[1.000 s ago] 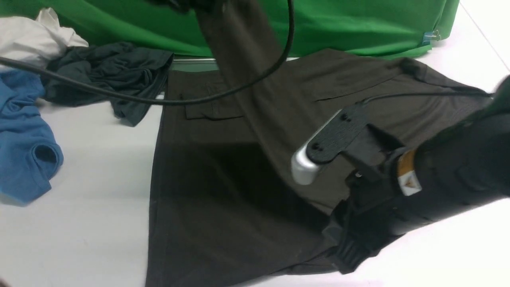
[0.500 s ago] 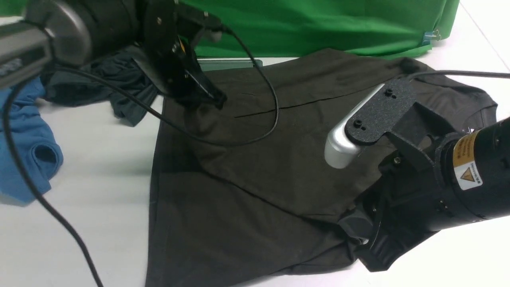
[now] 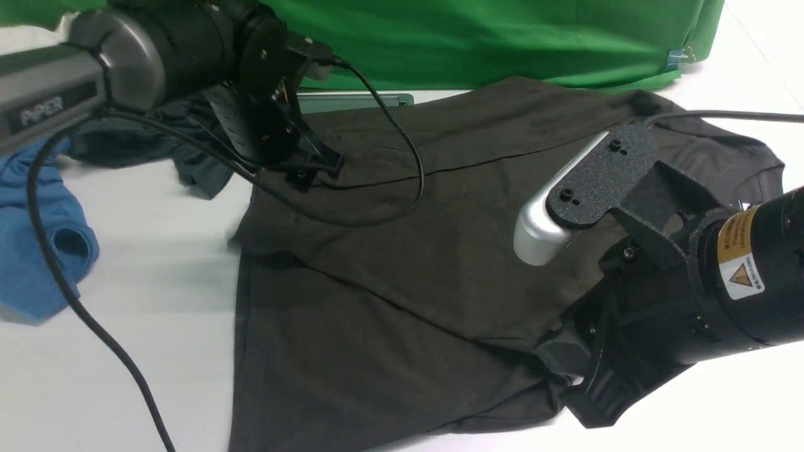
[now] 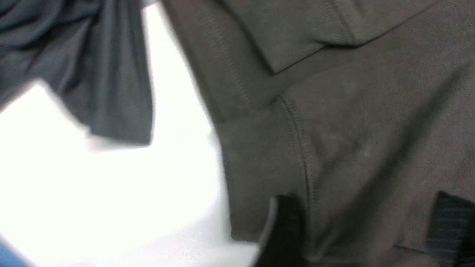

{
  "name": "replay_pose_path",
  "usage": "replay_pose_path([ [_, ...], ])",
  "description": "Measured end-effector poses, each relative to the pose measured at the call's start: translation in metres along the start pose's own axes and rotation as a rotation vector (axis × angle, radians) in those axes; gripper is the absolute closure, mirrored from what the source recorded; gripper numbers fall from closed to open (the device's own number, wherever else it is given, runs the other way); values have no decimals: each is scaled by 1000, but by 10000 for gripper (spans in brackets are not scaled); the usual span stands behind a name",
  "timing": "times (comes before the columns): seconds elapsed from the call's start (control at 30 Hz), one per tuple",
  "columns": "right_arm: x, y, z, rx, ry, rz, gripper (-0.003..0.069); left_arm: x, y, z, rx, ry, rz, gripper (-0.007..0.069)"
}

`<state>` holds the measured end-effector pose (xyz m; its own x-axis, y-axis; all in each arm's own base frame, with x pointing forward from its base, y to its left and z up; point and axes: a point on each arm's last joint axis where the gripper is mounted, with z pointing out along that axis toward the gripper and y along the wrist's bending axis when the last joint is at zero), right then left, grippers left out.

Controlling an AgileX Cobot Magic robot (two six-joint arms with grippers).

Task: Fold a long-sleeved shirt on a white desktop.
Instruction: 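Fold the left side of the black T-shirt inward over its body, then grab the top left corner of the dark shirt with the left gripper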

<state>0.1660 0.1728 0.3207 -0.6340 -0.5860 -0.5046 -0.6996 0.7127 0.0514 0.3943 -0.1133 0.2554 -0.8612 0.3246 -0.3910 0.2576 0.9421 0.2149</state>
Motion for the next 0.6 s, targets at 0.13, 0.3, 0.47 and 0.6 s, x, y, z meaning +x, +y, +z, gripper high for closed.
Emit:
replay_pose_path([
  [0.13, -8, -2, -10, 26, -64, -9, 384, -13, 19, -28, 40, -40, -119, 15],
  [0.3, -24, -3, -31, 47, -150, -18, 384, -20, 51, -30, 295, -68, -313, 32],
  [0.47, -31, -2, -40, 47, -190, 2, 384, -11, 88, 24, 428, 10, -461, 64],
  [0.6, -31, -2, -40, 46, -190, 11, 384, -7, 81, 67, 486, 66, -485, 64],
])
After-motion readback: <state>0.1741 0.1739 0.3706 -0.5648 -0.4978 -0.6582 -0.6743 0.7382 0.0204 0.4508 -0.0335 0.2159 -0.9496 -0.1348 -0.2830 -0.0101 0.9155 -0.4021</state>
